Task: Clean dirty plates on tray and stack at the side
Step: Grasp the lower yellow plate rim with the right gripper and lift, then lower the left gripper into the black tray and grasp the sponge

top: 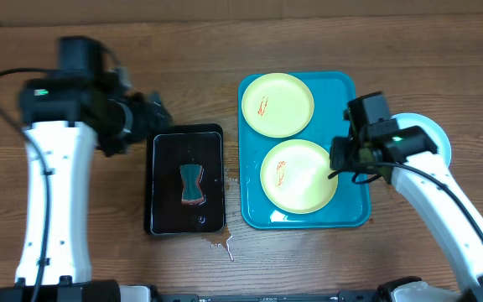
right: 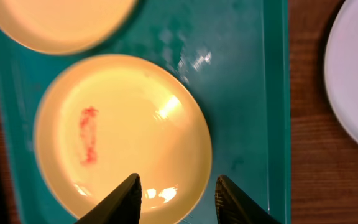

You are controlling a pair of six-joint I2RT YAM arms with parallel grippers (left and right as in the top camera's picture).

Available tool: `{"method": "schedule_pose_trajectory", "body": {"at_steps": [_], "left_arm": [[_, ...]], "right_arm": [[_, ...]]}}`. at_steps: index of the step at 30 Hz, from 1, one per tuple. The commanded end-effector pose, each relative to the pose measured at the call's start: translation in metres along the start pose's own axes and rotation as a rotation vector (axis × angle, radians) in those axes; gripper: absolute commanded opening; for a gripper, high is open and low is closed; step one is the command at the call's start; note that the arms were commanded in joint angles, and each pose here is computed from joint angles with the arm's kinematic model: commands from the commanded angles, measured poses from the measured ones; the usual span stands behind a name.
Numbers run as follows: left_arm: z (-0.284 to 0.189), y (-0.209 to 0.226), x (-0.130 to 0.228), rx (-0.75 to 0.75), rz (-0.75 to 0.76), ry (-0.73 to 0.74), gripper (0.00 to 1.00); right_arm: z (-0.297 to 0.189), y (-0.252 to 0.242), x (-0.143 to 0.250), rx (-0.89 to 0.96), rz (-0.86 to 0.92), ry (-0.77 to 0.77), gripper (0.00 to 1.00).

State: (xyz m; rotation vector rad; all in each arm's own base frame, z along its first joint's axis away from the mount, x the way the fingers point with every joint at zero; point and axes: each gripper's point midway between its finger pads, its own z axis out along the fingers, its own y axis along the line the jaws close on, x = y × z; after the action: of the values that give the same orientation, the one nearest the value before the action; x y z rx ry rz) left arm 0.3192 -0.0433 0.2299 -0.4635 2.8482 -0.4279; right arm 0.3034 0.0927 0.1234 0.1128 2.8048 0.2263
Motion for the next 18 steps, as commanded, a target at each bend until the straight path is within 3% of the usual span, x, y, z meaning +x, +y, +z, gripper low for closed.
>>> {"method": "schedule_pose_trajectory", "body": {"at_steps": [1,7,14,18], "left_arm": [[0.041,0.0,0.038,-0.134,0.164,0.098,0.85],[0.113,0.023,0.065,-0.307,0.162,0.08,0.78],[0.164,0.041,0.072,-0.287,0.124,0.055,0.59],[0.194,0.047,0.087,-0.276,0.121,0.132,0.47]], "right_arm": [[-0.021,0.01,-0.009,-0.056,-0.006,-0.052,0.41],[-0.02,0.011,0.005,-0.069,-0.001,0.007,0.41],[-0.02,0.008,0.013,-0.056,0.002,0.042,0.41],[-0.02,0.008,0.013,-0.056,0.002,0.042,0.41]]}}
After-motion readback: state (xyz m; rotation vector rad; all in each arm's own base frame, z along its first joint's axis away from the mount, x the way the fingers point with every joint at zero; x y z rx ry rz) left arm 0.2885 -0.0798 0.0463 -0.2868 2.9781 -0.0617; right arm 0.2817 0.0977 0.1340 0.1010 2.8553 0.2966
